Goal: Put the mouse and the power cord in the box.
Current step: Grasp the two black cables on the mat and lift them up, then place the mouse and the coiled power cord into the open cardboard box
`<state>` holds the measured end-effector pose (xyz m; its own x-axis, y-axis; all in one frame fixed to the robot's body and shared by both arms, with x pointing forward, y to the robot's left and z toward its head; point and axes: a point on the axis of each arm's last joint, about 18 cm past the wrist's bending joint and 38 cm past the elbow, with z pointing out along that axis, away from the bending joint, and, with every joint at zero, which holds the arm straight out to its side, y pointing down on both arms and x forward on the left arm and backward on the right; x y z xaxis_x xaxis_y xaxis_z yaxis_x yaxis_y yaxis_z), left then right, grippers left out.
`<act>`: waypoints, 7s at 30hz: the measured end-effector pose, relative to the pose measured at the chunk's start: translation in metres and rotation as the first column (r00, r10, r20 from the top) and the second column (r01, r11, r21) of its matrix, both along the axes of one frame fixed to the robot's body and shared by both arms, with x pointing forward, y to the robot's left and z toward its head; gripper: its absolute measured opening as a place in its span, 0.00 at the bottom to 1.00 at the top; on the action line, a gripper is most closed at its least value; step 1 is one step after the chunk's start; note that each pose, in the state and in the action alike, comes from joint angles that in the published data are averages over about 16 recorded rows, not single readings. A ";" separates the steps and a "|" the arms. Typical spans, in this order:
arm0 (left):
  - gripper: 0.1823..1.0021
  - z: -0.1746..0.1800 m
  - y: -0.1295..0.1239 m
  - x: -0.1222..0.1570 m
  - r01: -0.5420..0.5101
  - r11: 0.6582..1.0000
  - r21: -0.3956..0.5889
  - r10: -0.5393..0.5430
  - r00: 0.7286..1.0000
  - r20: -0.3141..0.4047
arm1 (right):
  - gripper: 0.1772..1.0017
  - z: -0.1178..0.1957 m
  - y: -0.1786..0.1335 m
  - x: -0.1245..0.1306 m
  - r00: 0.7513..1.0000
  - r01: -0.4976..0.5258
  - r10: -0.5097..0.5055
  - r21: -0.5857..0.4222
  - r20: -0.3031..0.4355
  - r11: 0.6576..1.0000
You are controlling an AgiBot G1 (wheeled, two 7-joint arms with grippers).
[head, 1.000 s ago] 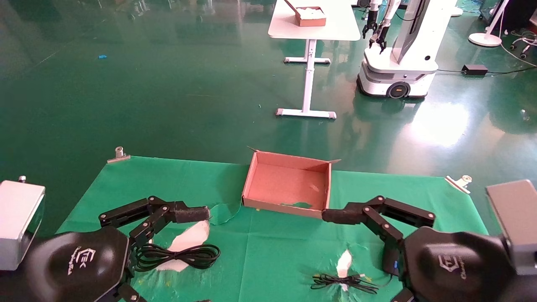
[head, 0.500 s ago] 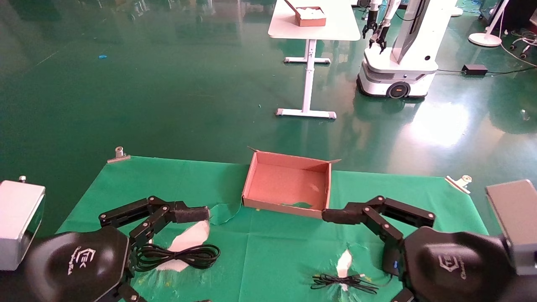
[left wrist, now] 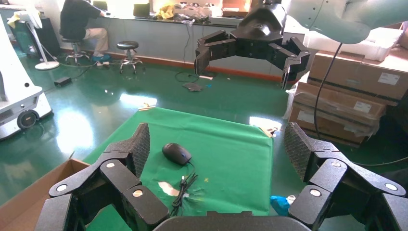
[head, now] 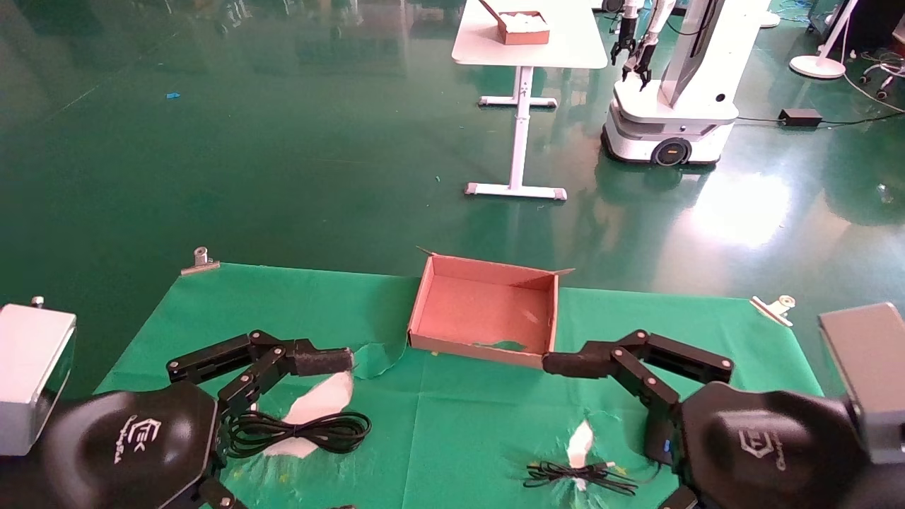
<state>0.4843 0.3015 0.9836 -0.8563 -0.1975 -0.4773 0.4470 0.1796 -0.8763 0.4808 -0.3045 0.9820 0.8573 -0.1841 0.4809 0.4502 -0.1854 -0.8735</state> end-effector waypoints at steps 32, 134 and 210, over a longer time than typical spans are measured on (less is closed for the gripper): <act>1.00 -0.054 0.012 0.126 -0.526 0.635 0.566 0.445 0.847 0.289 | 1.00 -0.046 -0.018 0.055 0.948 0.291 -0.317 -0.313 -0.034 0.904; 0.16 -0.114 -0.009 0.210 -0.727 0.274 0.630 0.499 0.667 0.553 | 0.13 -0.105 0.028 0.200 0.834 0.499 -0.517 -0.663 0.193 0.558; 0.48 0.000 -0.122 0.303 -0.893 0.421 0.156 0.302 0.301 0.904 | 0.03 0.117 -0.017 0.155 0.627 0.773 -0.595 -0.312 0.503 0.552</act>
